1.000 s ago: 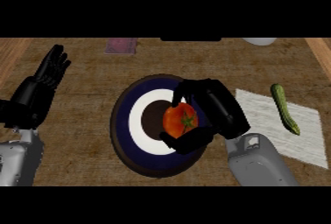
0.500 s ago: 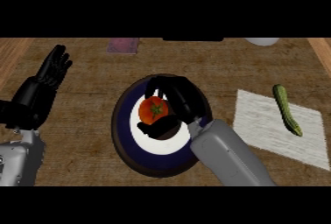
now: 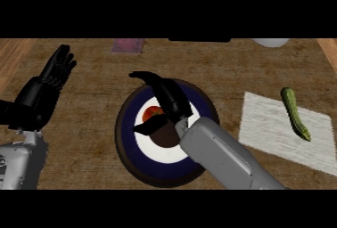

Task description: Pick the tomato from the placemat and place it in the plate

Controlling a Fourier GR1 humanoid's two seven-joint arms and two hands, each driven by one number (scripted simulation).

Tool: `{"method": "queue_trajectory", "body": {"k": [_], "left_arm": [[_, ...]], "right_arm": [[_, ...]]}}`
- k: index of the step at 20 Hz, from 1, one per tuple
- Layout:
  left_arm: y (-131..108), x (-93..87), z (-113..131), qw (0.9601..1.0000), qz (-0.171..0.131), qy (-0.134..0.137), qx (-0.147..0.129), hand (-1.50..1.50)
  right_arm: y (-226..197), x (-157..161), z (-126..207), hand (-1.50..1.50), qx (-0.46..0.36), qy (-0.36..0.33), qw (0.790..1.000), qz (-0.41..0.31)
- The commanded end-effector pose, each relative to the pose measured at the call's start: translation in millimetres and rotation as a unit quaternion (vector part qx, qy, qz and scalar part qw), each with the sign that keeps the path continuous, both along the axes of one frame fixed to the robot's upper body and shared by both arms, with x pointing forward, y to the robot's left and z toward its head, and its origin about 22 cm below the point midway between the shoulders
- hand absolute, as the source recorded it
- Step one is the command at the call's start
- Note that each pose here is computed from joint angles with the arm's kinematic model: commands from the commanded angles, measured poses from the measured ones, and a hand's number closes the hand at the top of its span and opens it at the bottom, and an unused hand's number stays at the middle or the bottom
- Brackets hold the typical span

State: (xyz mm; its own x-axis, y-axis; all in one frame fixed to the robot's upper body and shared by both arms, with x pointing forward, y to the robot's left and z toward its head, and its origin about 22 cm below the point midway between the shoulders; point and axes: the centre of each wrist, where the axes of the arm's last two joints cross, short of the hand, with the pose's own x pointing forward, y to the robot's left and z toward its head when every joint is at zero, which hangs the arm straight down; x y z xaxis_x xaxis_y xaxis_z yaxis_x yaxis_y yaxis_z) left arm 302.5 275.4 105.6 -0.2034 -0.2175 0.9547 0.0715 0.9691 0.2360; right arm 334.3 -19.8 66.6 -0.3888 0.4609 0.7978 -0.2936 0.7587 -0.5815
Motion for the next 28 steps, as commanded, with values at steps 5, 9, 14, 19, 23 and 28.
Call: {"method": "queue_trajectory", "body": {"k": [5,9,14,19,23,28], "left_arm": [[-4.3,4.8,-9.9,0.9999,0.010,0.006,0.003,0.00],[2.3,-1.7,-10.0,0.9998,0.021,-0.004,0.002,0.00],[1.5,-7.7,-5.7,0.9996,0.027,-0.001,-0.006,0.00],[9.6,0.9,-6.1,0.9997,0.022,0.004,0.002,0.00],[2.3,-0.5,-1.3,0.9998,0.018,0.003,-0.004,0.00],[-3.2,2.4,-9.4,0.9998,0.019,0.006,0.006,0.00]], "right_arm": [[-3.8,5.0,10.9,-1.50,0.166,0.002,0.986,-0.026],[-33.1,11.0,-1.2,-1.50,0.226,0.021,0.973,-0.028],[-104.8,28.7,5.3,-1.50,0.262,0.033,0.963,-0.050],[-172.6,34.4,-18.3,-1.50,0.284,0.030,0.956,-0.062],[-224.2,29.8,-30.8,-1.50,0.280,0.023,0.958,-0.057],[-264.8,32.6,-40.0,-1.50,0.278,0.017,0.959,-0.053]]}}
